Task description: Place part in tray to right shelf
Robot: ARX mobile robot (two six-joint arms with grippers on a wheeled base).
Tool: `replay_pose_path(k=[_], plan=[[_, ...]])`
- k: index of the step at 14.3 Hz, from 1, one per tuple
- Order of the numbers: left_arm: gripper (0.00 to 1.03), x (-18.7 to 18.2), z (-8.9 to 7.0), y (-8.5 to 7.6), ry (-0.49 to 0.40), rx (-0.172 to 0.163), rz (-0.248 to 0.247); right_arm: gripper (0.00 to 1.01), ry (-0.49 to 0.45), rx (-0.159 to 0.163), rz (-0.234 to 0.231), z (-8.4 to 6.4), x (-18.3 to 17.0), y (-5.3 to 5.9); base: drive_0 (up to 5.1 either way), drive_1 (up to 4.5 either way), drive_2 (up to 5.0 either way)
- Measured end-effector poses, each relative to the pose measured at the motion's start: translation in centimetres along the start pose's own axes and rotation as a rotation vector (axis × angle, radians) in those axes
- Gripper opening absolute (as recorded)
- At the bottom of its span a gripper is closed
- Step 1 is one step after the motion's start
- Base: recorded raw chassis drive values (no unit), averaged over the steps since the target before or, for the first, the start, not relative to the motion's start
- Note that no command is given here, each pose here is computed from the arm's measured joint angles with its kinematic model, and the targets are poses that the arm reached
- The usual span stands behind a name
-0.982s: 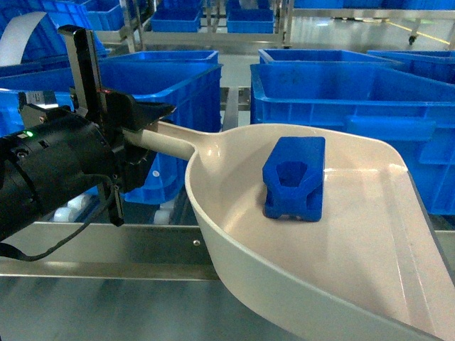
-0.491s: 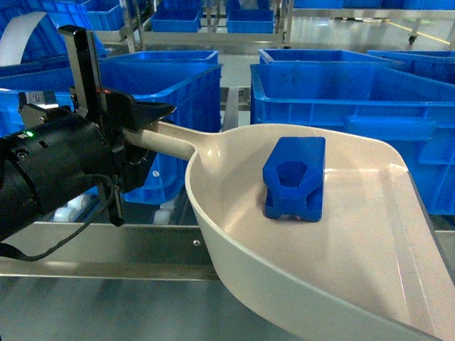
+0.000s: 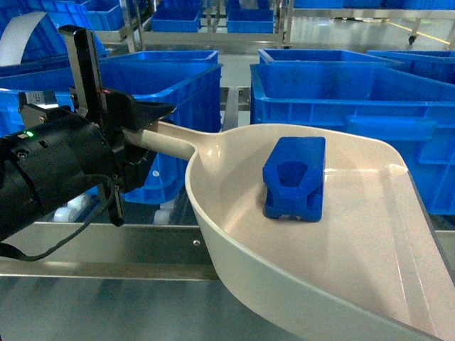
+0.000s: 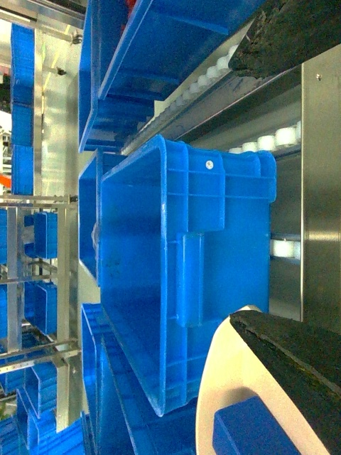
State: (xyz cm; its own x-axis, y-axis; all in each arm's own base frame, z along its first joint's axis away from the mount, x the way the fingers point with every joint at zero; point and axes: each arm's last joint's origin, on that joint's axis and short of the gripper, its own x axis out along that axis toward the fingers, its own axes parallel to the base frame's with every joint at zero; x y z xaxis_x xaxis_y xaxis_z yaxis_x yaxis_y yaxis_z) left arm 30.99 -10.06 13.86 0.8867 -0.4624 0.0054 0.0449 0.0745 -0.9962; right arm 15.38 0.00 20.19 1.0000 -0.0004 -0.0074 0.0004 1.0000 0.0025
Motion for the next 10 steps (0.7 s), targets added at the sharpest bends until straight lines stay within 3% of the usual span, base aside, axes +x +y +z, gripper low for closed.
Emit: replay_pose_path(k=[10], plan=[[0.12, 0.0, 0.0, 0.0, 0.0, 0.0, 0.0, 0.98, 0.0, 0.0, 0.0, 0.01, 0.0, 0.0, 0.0, 0.0, 0.0]])
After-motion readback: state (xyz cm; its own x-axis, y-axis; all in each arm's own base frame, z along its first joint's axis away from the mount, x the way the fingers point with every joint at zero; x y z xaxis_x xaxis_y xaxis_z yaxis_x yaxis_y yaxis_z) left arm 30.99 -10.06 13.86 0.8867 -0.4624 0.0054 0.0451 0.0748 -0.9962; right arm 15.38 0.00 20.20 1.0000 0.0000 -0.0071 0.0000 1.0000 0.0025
